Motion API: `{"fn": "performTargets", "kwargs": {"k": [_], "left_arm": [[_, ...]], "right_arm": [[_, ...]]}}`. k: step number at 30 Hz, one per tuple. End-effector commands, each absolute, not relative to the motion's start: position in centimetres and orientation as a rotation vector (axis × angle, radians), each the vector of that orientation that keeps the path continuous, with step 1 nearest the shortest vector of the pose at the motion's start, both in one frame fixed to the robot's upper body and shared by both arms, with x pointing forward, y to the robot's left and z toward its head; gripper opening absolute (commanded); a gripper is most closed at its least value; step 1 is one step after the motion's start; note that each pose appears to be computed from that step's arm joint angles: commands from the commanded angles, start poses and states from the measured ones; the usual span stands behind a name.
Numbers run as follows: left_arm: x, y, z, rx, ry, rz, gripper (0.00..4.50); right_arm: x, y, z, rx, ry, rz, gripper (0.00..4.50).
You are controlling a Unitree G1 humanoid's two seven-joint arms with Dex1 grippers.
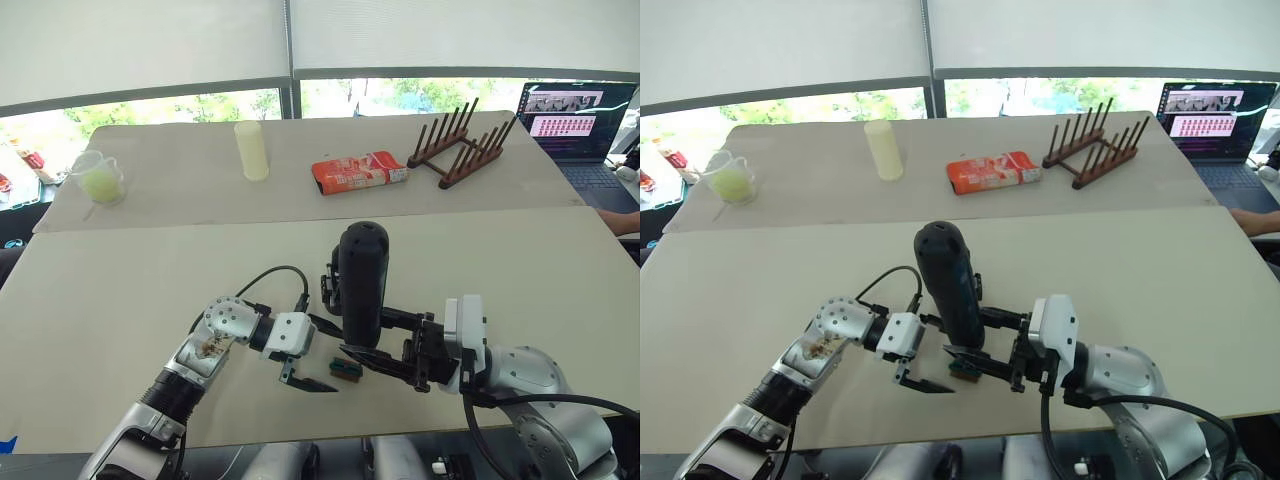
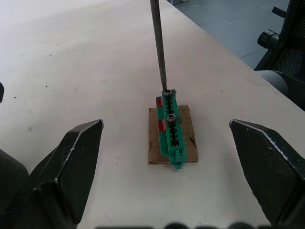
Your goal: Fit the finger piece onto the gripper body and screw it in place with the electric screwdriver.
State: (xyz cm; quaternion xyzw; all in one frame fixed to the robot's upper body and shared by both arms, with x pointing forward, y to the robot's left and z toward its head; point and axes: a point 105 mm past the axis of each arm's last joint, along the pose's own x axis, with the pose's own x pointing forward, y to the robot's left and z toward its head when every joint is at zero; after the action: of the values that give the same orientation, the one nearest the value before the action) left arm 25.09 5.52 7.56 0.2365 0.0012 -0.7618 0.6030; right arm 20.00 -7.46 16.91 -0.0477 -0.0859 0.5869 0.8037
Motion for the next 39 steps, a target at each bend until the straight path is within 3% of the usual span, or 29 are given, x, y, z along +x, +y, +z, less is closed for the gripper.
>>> {"fn": "performTargets", "kwargs": {"k": [1, 39], "left_arm": [[25.17, 5.35, 8.08, 0.554, -0.025, -1.764, 4.50], [25.74, 5.50, 8.06, 0.565, -0.024, -1.760, 4.50]], "right_arm": [[19.02, -6.94, 18.39, -0.106, -0.269, 1.290, 1.90], [18.72, -6.78, 18.84, -0.108, -0.268, 1.289, 1.90]]}}
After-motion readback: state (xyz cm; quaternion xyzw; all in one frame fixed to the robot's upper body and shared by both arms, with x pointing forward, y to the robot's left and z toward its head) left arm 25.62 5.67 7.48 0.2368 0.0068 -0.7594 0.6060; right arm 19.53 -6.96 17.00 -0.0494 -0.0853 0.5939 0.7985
